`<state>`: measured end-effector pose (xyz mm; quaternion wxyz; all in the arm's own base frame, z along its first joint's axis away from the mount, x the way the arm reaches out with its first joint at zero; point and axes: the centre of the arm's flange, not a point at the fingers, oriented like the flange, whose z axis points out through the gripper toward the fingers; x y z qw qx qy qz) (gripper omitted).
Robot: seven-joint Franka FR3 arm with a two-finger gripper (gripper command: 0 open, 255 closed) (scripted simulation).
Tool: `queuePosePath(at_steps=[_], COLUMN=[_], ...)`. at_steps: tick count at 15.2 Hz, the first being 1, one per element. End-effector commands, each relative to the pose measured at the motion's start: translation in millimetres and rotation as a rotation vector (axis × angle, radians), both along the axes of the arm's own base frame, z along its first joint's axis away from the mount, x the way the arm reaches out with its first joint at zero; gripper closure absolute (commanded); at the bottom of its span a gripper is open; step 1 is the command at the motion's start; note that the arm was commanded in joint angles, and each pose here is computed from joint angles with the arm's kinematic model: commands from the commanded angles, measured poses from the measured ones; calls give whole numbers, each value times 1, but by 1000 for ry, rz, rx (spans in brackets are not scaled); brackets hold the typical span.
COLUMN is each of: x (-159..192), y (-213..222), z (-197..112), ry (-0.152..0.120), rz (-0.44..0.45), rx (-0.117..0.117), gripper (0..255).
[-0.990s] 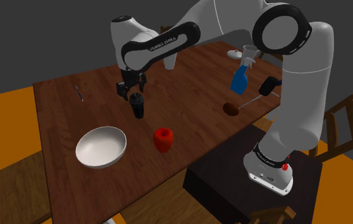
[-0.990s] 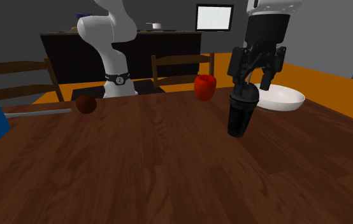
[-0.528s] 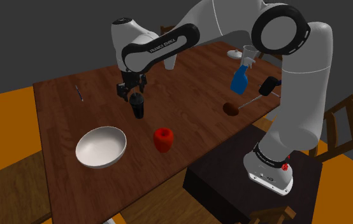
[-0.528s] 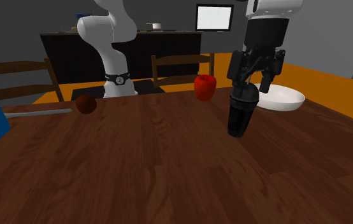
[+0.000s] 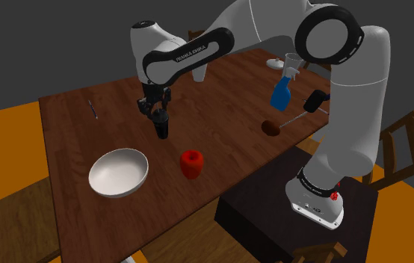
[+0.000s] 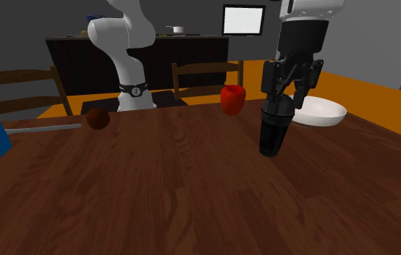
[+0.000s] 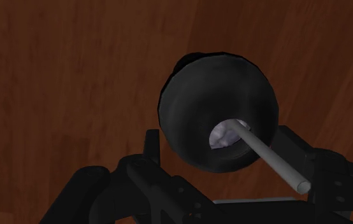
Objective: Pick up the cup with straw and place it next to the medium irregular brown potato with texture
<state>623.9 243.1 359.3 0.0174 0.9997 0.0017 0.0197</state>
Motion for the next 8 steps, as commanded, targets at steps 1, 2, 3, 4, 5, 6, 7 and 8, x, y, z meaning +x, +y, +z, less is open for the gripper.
queuePosePath(at_steps=[1,2,3,4,5,6,7,8], x=[0,0,-1,-1,-1,-1,-1,-1], y=[0,0,0,0,0,0,0,0], z=[-1,-1,-1,4,10,15,20,25], ry=[2,2,2,2,2,2,2,2], rz=[0,0,0,0,0,0,0,0], rx=[-1,-1,-1,-1,-1,-1,-1,-1], gripper=[255,255,255,255,255,255,255,255])
